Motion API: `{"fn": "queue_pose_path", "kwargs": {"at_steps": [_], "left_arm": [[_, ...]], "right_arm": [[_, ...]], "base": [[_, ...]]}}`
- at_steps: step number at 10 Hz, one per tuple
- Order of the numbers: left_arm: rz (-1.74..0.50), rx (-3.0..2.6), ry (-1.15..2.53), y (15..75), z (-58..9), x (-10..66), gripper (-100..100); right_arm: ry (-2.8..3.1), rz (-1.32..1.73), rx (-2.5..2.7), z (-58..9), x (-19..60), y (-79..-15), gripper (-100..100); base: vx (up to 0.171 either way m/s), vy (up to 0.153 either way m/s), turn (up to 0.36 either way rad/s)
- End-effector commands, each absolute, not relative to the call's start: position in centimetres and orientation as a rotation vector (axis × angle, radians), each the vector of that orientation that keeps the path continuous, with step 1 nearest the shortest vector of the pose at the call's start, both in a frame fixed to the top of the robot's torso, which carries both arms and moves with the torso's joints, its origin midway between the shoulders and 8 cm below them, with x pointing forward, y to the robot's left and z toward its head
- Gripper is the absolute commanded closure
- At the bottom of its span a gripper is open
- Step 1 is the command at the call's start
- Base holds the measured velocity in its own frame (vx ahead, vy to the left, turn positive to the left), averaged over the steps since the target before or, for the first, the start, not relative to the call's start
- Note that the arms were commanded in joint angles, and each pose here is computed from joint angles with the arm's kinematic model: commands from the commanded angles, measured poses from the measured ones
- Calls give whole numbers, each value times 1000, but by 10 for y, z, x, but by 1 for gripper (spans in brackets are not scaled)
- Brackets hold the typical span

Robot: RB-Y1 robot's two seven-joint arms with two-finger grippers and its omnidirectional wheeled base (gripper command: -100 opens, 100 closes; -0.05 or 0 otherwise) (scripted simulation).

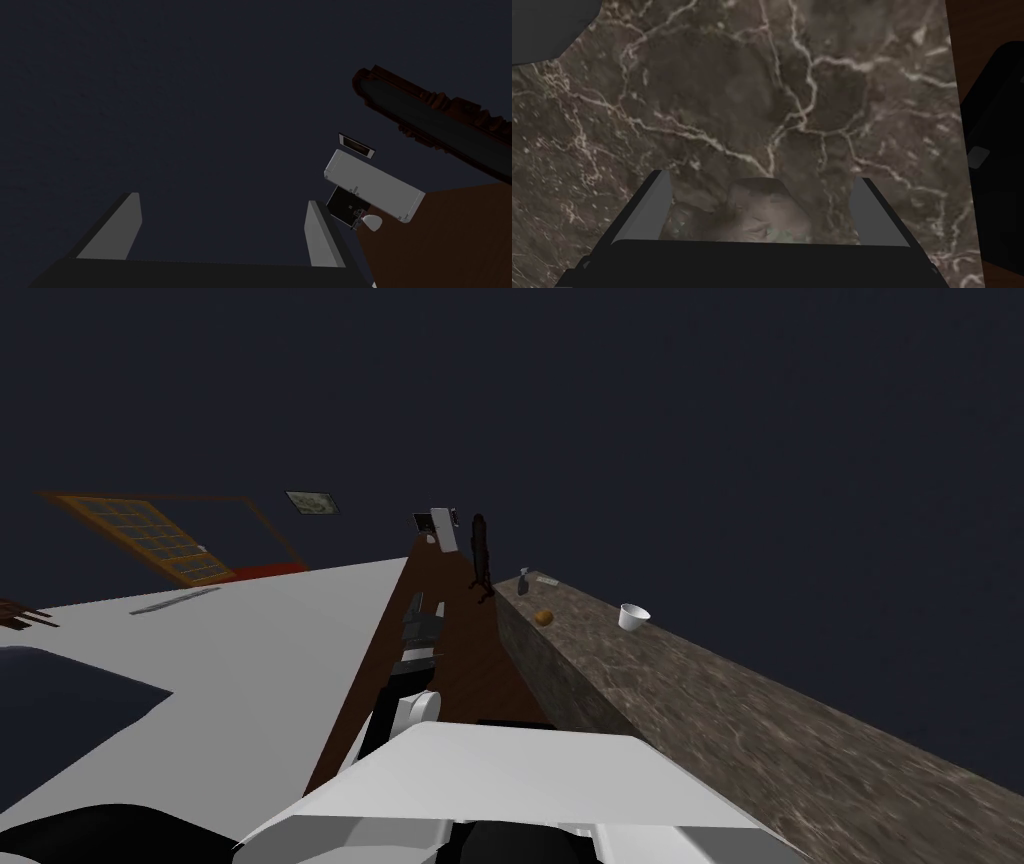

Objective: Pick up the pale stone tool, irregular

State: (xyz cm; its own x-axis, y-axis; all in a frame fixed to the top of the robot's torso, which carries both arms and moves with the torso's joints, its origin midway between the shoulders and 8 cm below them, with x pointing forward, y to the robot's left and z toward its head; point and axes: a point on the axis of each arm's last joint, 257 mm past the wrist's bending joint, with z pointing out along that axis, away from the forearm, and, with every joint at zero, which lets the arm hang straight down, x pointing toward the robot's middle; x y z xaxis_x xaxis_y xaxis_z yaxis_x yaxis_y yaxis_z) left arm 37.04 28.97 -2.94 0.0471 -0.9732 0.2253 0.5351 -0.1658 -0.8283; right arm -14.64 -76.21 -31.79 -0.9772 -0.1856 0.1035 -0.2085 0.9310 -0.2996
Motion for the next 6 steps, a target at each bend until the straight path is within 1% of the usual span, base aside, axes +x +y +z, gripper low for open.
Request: {"fn": "queue_pose_path", "kwargs": {"at_steps": [1,2,3,6], "left_arm": [[-1487,-974,609,290,-29,370,0],[-1487,-973,609,290,-29,370,0],[-1487,-973,609,290,-29,370,0],[-1487,-973,609,290,-29,370,0]], "right_arm": [[-3015,480,308,-318,-146,-762,-100],[-3017,478,311,-318,-145,-762,0],[-3015,467,317,-323,-152,-755,-100],[-3036,467,276,-327,-155,-749,-100]], "base": [[67,64,15],[15,9,-2],[-15,-9,136],[-38,-24,100]]}}
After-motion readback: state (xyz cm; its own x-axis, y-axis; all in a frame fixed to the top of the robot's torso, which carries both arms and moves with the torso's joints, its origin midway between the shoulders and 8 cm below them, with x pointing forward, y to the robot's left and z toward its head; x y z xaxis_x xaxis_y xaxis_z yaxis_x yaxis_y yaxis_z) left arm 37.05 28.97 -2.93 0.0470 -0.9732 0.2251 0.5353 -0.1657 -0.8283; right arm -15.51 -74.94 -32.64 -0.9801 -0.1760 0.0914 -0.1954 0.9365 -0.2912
